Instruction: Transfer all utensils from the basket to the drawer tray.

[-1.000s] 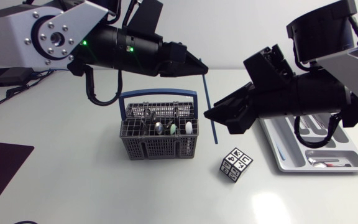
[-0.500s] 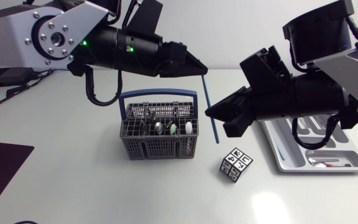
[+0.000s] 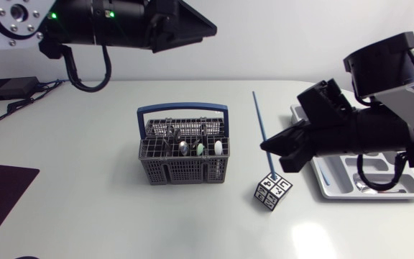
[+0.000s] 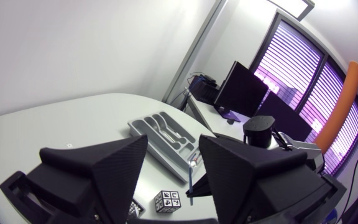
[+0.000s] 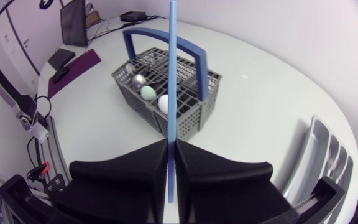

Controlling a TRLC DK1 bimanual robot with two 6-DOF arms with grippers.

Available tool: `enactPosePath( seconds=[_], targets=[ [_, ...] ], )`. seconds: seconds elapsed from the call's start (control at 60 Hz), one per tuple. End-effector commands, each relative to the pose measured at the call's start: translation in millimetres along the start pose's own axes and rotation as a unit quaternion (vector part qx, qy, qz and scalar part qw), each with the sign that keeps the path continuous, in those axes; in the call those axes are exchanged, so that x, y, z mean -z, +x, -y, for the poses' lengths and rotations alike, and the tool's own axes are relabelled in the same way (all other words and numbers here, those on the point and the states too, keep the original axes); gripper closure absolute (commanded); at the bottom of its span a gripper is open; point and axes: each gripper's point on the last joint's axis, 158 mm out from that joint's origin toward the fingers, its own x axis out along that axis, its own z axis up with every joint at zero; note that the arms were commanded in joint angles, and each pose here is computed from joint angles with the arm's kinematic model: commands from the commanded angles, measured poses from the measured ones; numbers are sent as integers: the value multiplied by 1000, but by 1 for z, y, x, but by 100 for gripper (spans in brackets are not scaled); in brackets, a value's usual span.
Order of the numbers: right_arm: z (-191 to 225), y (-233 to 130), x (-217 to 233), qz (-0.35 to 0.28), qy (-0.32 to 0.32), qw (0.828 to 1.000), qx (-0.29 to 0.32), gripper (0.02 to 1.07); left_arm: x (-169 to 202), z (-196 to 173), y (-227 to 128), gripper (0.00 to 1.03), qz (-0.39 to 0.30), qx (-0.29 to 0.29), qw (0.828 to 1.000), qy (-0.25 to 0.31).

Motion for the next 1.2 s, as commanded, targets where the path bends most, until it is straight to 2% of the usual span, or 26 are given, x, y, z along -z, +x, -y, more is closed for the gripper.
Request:
enactPosePath(
  seconds=[0.0, 0.183, 0.217, 0.35, 0.583, 0.8, 0.85, 0.883, 0.95, 0.983, 1.133, 1.183],
  targets=[
    [28, -6, 17, -12, 20, 999, 30, 101, -18, 0, -15, 41, 20, -7, 1000, 7],
    [109, -17, 45, -36, 96, 989, 108, 101, 9, -23, -21, 41, -18, -49, 998, 30],
    [132, -21, 56, -45, 117, 984, 130, 101, 19, -27, -21, 41, -30, -57, 997, 39],
    [179, -27, 86, -74, 161, 969, 173, 101, 53, -42, -22, 41, -71, -82, 992, 59],
    [225, -23, 126, -110, 215, 948, 208, 101, 106, -55, -20, 41, -137, -124, 977, 110],
    [243, -12, 152, -137, 241, 937, 214, 100, 141, -62, -24, 41, -180, -156, 960, 147],
    [245, -11, 157, -141, 245, 935, 216, 95, 146, -65, -28, 41, -186, -163, 957, 149],
    [246, -10, 159, -143, 245, 934, 216, 88, 149, -67, -31, 41, -192, -169, 955, 153],
    [245, -9, 162, -147, 247, 933, 215, 70, 153, -71, -37, 41, -198, -179, 948, 174],
    [244, -8, 164, -149, 247, 933, 215, 57, 153, -74, -42, 41, -200, -187, 943, 188],
    [238, -6, 165, -156, 241, 934, 214, 24, 161, -83, -51, 41, -210, -196, 938, 195],
    [237, -6, 165, -157, 239, 934, 215, 19, 164, -85, -52, 41, -213, -198, 937, 194]
  ],
)
